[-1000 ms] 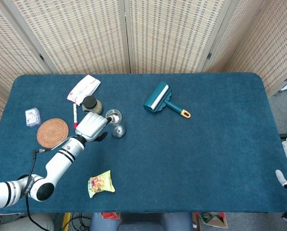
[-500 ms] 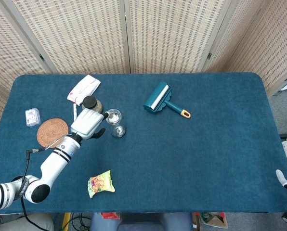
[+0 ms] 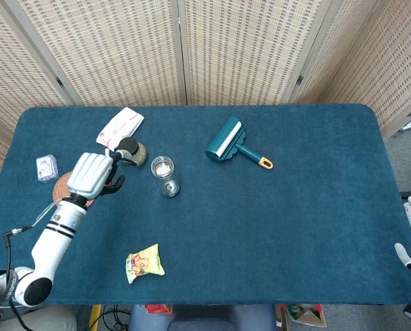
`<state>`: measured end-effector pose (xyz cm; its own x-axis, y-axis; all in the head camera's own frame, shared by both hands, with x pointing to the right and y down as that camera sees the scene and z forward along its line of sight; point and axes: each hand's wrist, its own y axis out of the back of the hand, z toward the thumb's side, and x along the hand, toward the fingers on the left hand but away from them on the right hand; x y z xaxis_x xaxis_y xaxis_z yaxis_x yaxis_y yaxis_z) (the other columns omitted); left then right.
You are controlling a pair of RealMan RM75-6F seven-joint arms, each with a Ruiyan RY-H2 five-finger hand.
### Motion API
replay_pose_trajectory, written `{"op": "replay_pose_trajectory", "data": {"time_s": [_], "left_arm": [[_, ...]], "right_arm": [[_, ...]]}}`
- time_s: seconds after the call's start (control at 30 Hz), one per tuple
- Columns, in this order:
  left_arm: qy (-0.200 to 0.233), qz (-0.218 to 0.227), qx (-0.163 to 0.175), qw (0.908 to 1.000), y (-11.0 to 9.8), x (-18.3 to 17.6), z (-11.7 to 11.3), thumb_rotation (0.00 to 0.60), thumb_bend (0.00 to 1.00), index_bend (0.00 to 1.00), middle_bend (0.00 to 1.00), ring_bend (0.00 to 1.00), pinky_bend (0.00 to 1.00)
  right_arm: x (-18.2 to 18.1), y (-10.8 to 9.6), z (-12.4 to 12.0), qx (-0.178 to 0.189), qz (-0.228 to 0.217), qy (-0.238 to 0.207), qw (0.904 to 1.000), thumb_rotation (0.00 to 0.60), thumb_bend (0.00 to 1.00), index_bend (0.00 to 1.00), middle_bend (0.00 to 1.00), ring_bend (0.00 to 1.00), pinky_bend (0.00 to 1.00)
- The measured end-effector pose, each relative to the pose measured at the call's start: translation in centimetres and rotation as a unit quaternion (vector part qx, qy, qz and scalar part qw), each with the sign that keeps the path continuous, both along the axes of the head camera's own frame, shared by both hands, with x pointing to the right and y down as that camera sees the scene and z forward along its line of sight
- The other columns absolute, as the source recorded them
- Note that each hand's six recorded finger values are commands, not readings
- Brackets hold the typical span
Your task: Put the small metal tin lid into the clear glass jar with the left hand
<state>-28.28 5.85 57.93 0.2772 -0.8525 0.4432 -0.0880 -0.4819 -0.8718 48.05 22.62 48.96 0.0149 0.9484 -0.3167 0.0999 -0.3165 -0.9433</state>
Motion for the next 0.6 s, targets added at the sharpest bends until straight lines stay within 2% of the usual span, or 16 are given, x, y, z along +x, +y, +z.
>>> {"op": "replay_pose_trajectory", "data": {"time_s": [0.13,0.23,0.5,0.6], "left_arm": [[-0.010,-0.038,0.014,0.9991,1.5,-3.1,-0.4,0.600,0.43,0.30,0.63,0.60,0.96],[-0.020,-0.059,0.016,0.9979,3.2,-5.3,-0.5,0.600,0.40,0.30,0.56,0.54,0.81],[-0.033,-0.104,0.020,0.9938,8.1,-9.8,-0.6,0.600,0.38,0.26,0.31,0.30,0.42],[-0.032,-0.115,0.030,0.9924,9.8,-10.9,-0.9,0.600,0.38,0.25,0.28,0.27,0.38]], "right_arm": [[0.0,-0.3,0.4,-0.007,-0.002,-0.001,1.0000,0.600,0.29,0.01,0.17,0.04,0.05],[-0.2,-0.4,0.7,-0.012,-0.007,-0.002,0.9999,0.600,0.29,0.01,0.17,0.04,0.05],[-1.3,-1.0,1.7,-0.025,-0.024,-0.005,0.9994,0.600,0.29,0.01,0.17,0.04,0.05],[-1.7,-1.1,1.9,-0.027,-0.029,-0.005,0.9992,0.600,0.29,0.01,0.17,0.04,0.05]]}}
